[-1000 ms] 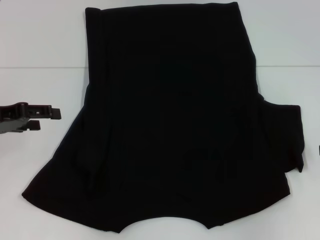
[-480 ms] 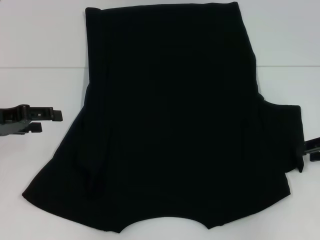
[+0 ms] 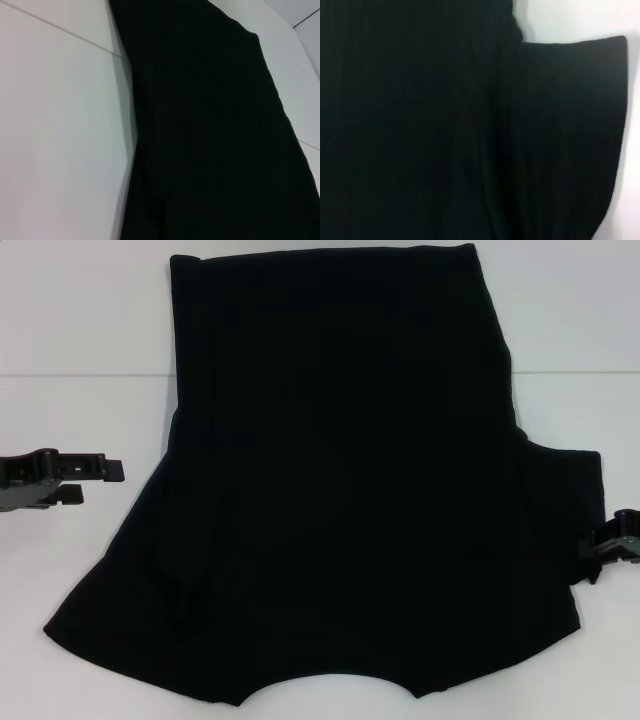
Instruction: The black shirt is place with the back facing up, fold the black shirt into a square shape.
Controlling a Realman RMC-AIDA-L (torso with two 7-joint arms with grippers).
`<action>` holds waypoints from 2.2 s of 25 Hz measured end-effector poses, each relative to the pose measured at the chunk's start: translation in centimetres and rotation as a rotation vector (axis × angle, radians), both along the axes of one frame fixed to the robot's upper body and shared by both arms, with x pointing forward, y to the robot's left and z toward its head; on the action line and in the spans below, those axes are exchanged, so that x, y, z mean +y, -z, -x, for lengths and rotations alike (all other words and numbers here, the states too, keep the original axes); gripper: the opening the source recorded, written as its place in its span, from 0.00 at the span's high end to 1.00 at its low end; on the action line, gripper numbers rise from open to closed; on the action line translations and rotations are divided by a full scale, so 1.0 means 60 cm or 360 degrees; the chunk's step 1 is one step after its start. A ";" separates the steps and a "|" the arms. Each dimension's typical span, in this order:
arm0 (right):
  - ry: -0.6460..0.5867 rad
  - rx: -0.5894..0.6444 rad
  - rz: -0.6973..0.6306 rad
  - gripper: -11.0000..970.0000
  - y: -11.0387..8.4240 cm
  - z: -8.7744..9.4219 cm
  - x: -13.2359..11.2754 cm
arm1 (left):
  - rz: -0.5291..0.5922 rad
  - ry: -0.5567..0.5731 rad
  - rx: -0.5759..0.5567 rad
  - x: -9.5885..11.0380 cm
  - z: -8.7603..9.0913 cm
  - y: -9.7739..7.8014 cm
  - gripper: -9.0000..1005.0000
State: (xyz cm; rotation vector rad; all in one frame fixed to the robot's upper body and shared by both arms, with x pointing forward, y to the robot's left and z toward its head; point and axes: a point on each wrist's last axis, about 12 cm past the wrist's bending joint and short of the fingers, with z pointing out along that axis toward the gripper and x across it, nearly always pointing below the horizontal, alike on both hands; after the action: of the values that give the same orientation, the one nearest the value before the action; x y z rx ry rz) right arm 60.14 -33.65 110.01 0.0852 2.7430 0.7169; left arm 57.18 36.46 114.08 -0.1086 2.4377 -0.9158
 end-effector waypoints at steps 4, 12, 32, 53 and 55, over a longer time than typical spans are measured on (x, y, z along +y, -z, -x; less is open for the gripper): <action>-0.0015 0.0002 0.0004 0.67 -0.003 -0.001 0.003 | -0.0001 -0.0003 -0.0001 0.001 0.000 0.000 0.18; -0.0015 0.0013 0.0005 0.92 -0.005 0.001 -0.004 | 0.0008 -0.0001 -0.0012 -0.001 -0.001 -0.002 0.18; 0.0186 -0.0254 -0.0104 0.98 -0.060 -0.015 -0.052 | 0.0058 -0.0006 -0.0036 -0.004 -0.001 -0.003 0.18; -0.0820 -0.0325 0.0303 0.92 -0.089 -0.077 0.195 | 0.0106 -0.0082 -0.0076 0.012 0.007 -0.002 0.19; -0.0871 -0.0337 0.0324 0.91 -0.097 -0.076 0.199 | 0.0114 -0.0094 -0.0081 0.016 0.009 -0.001 0.19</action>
State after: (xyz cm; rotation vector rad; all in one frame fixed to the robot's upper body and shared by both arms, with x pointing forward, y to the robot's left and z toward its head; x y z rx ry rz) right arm 64.68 -21.68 115.80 -0.7636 2.6205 0.5257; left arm 56.61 37.39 114.15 -0.1801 2.3428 -0.9680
